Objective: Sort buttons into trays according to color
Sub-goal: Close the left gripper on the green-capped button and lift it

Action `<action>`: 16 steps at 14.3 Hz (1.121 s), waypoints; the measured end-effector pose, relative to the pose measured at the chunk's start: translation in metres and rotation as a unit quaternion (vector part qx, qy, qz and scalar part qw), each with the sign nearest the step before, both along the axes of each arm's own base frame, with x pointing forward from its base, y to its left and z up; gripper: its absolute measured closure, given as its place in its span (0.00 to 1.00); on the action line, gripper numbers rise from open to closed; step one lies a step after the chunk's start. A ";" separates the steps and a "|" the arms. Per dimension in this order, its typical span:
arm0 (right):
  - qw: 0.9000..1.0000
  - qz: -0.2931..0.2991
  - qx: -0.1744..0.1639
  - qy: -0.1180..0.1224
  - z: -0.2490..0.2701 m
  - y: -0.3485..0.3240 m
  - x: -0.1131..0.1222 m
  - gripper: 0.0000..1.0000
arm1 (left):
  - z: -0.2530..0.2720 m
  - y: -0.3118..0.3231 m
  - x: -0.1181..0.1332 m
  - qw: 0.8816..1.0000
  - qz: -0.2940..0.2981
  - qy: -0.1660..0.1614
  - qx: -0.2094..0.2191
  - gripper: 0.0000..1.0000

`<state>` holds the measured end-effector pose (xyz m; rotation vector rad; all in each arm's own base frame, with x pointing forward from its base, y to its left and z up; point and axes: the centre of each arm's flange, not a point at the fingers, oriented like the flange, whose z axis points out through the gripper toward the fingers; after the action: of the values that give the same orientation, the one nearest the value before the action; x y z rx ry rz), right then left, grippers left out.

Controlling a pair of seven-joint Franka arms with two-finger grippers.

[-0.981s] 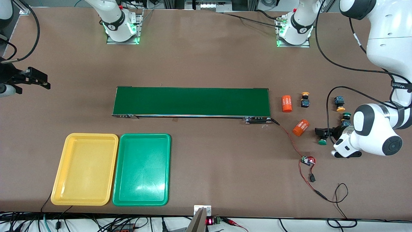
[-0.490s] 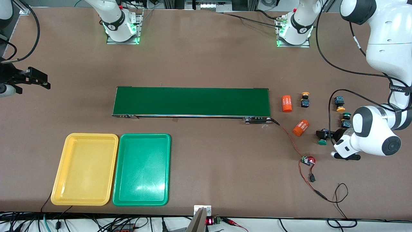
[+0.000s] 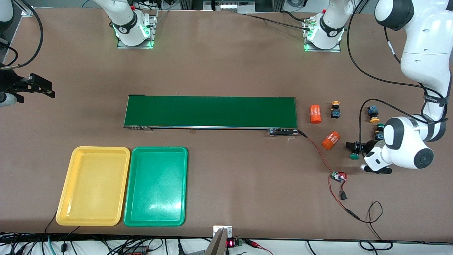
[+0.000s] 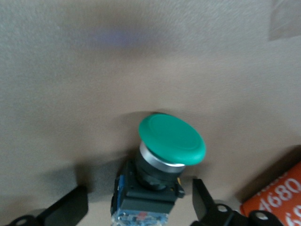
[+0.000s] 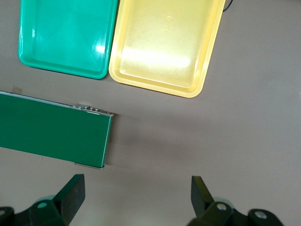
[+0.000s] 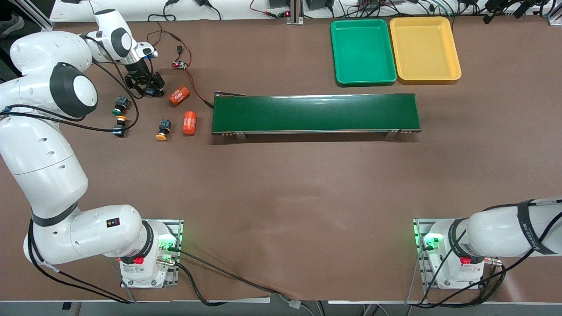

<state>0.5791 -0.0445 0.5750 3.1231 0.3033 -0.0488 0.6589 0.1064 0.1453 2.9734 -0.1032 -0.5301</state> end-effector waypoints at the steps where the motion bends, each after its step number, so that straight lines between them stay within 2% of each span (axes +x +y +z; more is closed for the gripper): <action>1: 1.000 0.000 0.000 0.000 0.000 0.000 0.000 0.00 | 0.001 -0.001 0.000 1.000 -0.001 -0.001 0.000 0.04; 3: 1.000 0.000 0.000 0.000 0.000 0.000 0.000 0.00 | 0.006 -0.004 0.002 1.000 -0.004 -0.004 0.000 0.22; 4: 1.000 0.000 0.000 0.000 0.000 0.000 0.000 0.00 | 0.007 -0.006 0.003 1.000 -0.005 -0.005 0.000 0.23; 5: 1.000 0.000 0.000 0.000 0.000 0.000 0.000 0.00 | 0.007 -0.006 0.003 1.000 -0.005 -0.005 0.000 0.23; 6: 1.000 0.000 0.000 0.000 0.000 0.000 0.000 0.00 | 0.007 -0.007 0.003 1.000 -0.006 -0.006 0.000 0.16; 7: 1.000 0.000 0.000 0.000 0.000 0.000 0.000 0.00 | 0.008 -0.008 0.004 1.000 -0.007 -0.006 -0.001 0.13; 13: 1.000 0.001 0.000 0.000 0.000 0.001 0.000 0.00 | 0.016 -0.010 0.007 1.000 -0.010 -0.014 -0.001 0.16; 16: 1.000 0.001 0.000 0.000 0.000 0.001 0.000 0.00 | 0.019 -0.016 0.010 0.999 -0.037 -0.017 0.018 0.16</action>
<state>0.5792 -0.0430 0.5749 3.1228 0.3073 -0.0496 0.6688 0.0907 0.1644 3.0248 -0.2107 -0.4957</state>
